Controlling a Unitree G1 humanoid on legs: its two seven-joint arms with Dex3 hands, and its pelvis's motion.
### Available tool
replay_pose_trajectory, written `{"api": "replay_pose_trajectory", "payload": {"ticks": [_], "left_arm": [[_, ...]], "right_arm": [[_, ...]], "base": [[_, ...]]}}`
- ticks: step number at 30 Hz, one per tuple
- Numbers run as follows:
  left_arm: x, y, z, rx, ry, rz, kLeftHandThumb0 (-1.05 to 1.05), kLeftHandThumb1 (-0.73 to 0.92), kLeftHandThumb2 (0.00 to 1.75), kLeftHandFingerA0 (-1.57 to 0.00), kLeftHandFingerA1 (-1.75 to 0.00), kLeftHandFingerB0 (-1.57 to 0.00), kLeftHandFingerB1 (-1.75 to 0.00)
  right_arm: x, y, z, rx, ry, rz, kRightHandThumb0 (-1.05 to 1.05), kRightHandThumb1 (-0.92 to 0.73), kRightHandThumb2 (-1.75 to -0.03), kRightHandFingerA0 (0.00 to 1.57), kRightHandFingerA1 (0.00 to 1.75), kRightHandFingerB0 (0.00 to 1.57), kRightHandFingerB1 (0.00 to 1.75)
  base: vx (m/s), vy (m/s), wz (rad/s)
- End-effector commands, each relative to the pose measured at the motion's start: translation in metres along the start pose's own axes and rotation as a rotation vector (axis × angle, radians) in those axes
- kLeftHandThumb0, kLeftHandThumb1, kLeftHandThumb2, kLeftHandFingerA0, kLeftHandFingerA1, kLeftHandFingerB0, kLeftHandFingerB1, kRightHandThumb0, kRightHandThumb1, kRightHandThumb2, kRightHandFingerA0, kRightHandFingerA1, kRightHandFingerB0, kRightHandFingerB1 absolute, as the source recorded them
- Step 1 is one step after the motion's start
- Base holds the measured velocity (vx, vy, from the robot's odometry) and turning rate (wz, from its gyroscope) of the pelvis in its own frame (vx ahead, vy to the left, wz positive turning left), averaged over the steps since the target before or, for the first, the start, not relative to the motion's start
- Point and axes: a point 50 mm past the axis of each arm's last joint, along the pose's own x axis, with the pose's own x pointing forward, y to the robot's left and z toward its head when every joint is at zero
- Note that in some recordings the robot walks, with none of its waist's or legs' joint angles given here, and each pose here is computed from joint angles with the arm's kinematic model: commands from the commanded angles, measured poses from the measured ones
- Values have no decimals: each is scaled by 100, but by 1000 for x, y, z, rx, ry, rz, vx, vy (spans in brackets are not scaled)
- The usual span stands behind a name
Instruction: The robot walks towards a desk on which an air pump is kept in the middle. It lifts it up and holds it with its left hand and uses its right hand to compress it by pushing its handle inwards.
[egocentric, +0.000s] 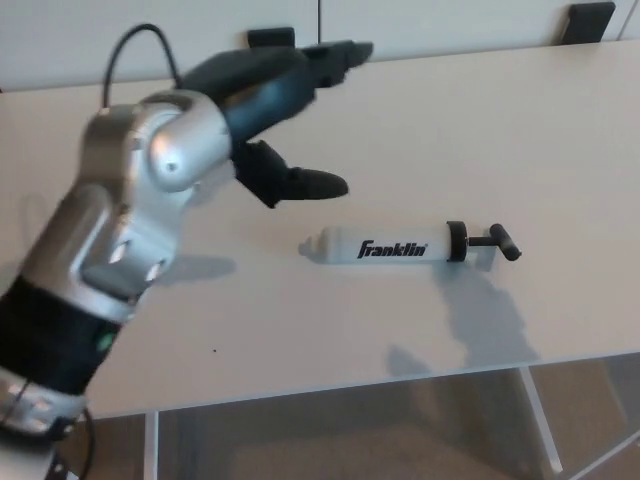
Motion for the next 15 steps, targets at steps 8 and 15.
{"api": "replay_pose_trajectory", "payload": {"ticks": [8, 15], "left_arm": [[-306, -52, -1, -669, -385, 58, -68, 50, 56, -1, -27, -10, -25], [-336, -90, -23, -835, -180, -154, -59, 44, 56, -10, -25, -18, -28]], "right_arm": [[-110, -79, 91, -238, -92, 125, -88, -78, -112, 23, 50, 10, 41], [-135, -94, 66, -202, 33, 89, -88, -78, -110, 27, 50, 11, 42]], "base": [[0, 0, 0], [0, 0, 0]]}}
